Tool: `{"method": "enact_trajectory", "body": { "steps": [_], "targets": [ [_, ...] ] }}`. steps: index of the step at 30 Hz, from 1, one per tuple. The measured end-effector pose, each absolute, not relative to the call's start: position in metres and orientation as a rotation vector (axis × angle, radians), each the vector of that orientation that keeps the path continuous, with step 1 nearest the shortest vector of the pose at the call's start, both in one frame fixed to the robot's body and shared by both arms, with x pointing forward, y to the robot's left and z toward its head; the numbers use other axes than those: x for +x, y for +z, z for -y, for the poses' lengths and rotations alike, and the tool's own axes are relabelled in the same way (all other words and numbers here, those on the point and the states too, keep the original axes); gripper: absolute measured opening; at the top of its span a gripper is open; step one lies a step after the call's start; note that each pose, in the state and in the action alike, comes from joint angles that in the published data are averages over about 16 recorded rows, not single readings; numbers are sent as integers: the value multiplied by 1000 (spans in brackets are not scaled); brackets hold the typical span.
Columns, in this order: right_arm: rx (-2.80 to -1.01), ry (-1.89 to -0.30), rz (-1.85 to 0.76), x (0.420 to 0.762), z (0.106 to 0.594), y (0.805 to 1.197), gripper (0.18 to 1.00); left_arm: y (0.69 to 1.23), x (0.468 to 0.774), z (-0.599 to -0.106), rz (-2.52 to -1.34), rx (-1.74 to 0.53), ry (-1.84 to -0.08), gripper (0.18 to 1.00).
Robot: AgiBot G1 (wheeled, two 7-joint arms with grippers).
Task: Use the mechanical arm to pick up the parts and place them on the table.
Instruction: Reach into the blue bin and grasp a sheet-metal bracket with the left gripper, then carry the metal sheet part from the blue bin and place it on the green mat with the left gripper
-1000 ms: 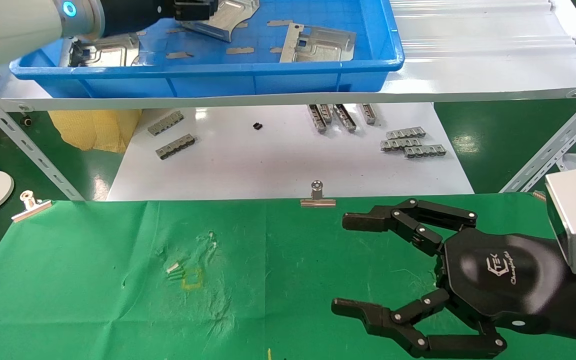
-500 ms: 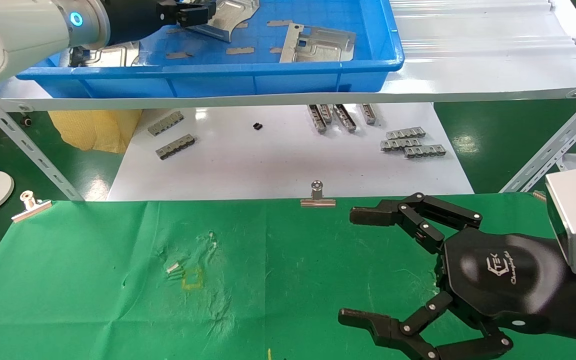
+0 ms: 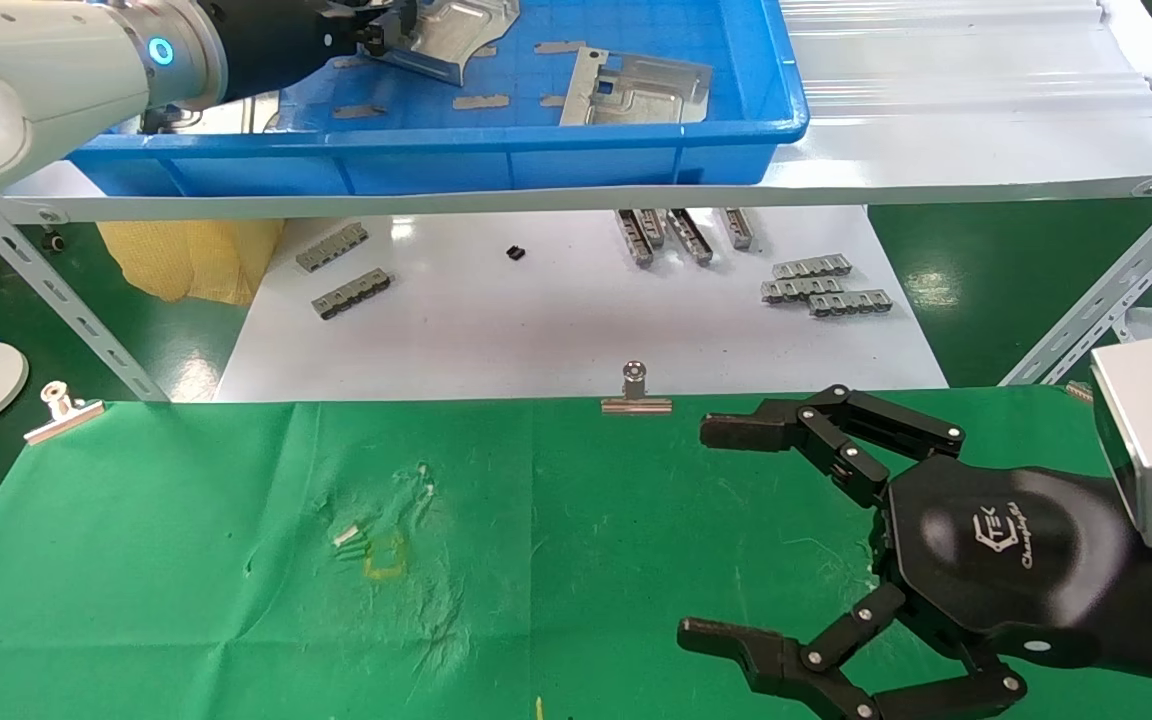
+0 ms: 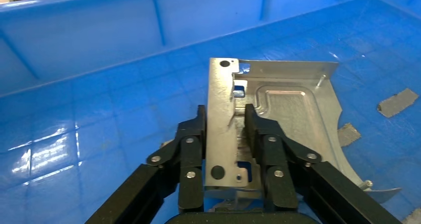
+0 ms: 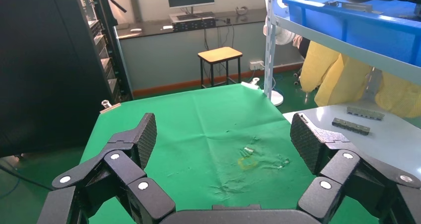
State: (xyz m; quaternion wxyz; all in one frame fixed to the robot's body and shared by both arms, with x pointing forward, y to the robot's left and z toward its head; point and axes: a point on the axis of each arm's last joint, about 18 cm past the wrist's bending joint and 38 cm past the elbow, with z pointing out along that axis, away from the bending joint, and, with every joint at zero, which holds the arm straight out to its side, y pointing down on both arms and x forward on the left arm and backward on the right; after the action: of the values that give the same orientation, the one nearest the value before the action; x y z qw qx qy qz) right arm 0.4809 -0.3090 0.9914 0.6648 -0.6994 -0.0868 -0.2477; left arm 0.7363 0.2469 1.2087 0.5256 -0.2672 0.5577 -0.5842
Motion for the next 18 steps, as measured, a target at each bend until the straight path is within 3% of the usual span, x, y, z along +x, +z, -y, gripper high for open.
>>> {"method": "enact_trajectory", "body": {
  "steps": [10,18],
  "targets": [
    [-1580,-559,196,481,309,991,1000,1219,730,-239,-1323,-590,-1424,304],
    [-1580,-559,196,481,309,991,1000,1245,708,-232,-1334,-448,-1463,281]
  ]
}}
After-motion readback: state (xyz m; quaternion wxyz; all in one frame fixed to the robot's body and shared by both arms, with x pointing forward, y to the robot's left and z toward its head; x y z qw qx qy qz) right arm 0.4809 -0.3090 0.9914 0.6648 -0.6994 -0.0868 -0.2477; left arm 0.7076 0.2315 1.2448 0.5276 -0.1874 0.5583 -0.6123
